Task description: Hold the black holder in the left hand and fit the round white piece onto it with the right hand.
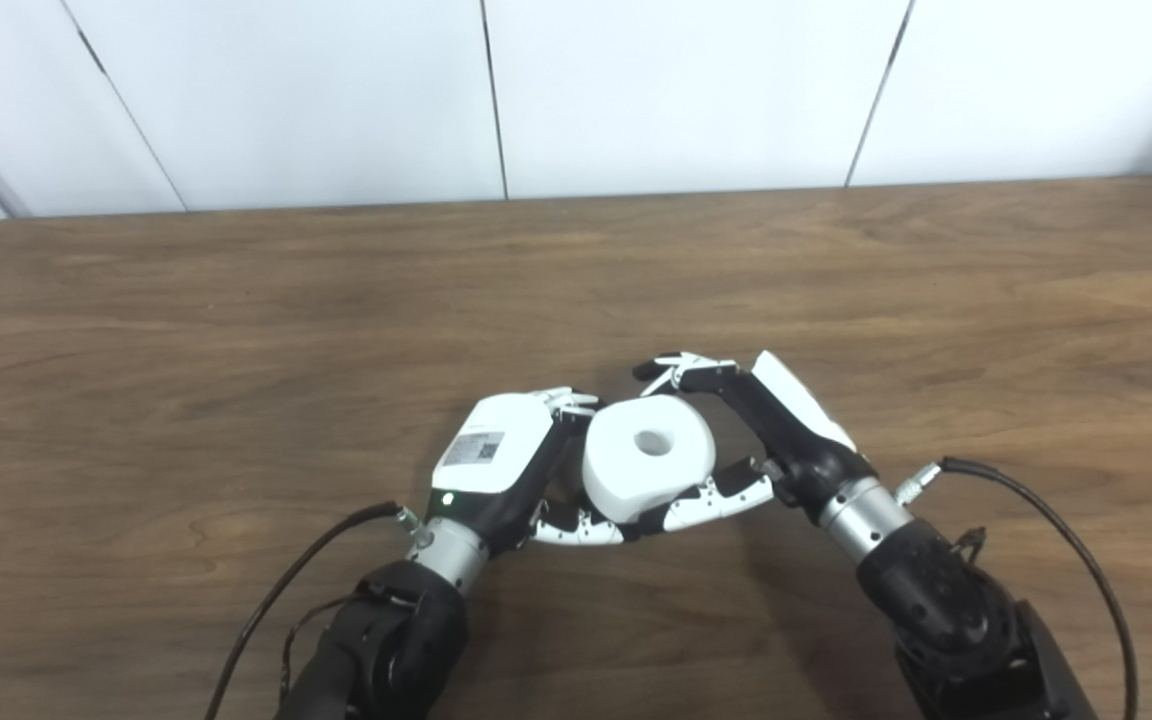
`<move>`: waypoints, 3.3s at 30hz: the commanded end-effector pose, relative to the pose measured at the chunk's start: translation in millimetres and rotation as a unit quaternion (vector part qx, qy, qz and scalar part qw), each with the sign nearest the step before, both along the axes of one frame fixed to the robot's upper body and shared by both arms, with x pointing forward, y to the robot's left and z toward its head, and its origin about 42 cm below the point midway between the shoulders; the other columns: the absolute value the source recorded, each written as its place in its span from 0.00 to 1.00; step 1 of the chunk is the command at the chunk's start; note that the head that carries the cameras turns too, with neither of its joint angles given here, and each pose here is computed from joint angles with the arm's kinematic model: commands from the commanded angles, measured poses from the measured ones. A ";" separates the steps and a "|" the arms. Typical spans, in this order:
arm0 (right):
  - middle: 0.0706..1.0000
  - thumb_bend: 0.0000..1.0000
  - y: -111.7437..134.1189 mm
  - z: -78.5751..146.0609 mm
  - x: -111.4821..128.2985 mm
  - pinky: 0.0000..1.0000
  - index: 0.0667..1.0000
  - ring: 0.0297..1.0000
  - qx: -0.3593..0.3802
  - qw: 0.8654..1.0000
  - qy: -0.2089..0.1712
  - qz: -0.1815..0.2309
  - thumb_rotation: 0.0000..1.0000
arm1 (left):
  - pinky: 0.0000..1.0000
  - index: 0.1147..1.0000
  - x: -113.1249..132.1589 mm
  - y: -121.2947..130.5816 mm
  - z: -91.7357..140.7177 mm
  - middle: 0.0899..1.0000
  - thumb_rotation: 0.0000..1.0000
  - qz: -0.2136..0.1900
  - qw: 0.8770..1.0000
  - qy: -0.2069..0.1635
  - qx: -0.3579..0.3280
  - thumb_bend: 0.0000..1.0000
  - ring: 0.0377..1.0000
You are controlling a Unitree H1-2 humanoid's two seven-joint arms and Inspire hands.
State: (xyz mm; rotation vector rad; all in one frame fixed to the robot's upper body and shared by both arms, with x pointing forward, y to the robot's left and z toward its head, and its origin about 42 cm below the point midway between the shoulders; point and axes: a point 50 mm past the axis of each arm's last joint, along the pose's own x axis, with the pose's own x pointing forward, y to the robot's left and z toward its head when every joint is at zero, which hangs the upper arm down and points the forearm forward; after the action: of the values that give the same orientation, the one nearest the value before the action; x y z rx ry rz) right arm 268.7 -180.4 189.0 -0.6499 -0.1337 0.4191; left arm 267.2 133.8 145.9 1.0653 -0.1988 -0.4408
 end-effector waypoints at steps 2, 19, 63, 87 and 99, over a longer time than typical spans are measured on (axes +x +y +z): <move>0.80 0.52 -5.5 6.0 1.7 0.84 0.45 0.90 -0.009 1.000 -0.011 0.004 0.14 | 0.85 0.42 -3.1 3.1 -6.7 0.78 0.05 -0.011 0.999 0.021 0.024 0.52 0.86; 0.80 0.52 -5.4 6.2 2.9 0.82 0.45 0.89 -0.011 1.000 -0.013 0.004 0.14 | 0.86 0.42 -3.4 2.2 -4.9 0.79 0.05 -0.009 0.999 0.026 0.025 0.52 0.87; 0.78 0.53 10.9 1.5 -1.4 0.83 0.45 0.89 -0.032 0.999 -0.004 0.030 0.14 | 0.85 0.42 -3.5 -1.2 -1.9 0.79 0.05 -0.011 1.000 0.023 0.019 0.52 0.87; 0.83 1.00 9.5 -1.9 0.2 0.82 0.84 0.91 -0.050 0.998 0.033 0.032 0.40 | 0.85 0.42 -3.0 -1.7 -3.9 0.79 0.05 -0.016 0.999 0.021 0.023 0.52 0.86; 0.87 1.00 7.7 -1.5 0.8 0.83 0.86 0.93 -0.055 0.997 0.042 0.035 0.40 | 0.85 0.42 -3.0 -2.2 -5.0 0.79 0.05 -0.019 0.999 0.021 0.027 0.52 0.86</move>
State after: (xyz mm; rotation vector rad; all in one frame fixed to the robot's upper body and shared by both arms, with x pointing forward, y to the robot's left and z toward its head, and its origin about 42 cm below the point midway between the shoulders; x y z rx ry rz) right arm 268.3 -173.9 183.0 -0.7317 -0.0411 0.5007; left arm 266.1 131.7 147.8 1.0712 -0.1993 -0.4591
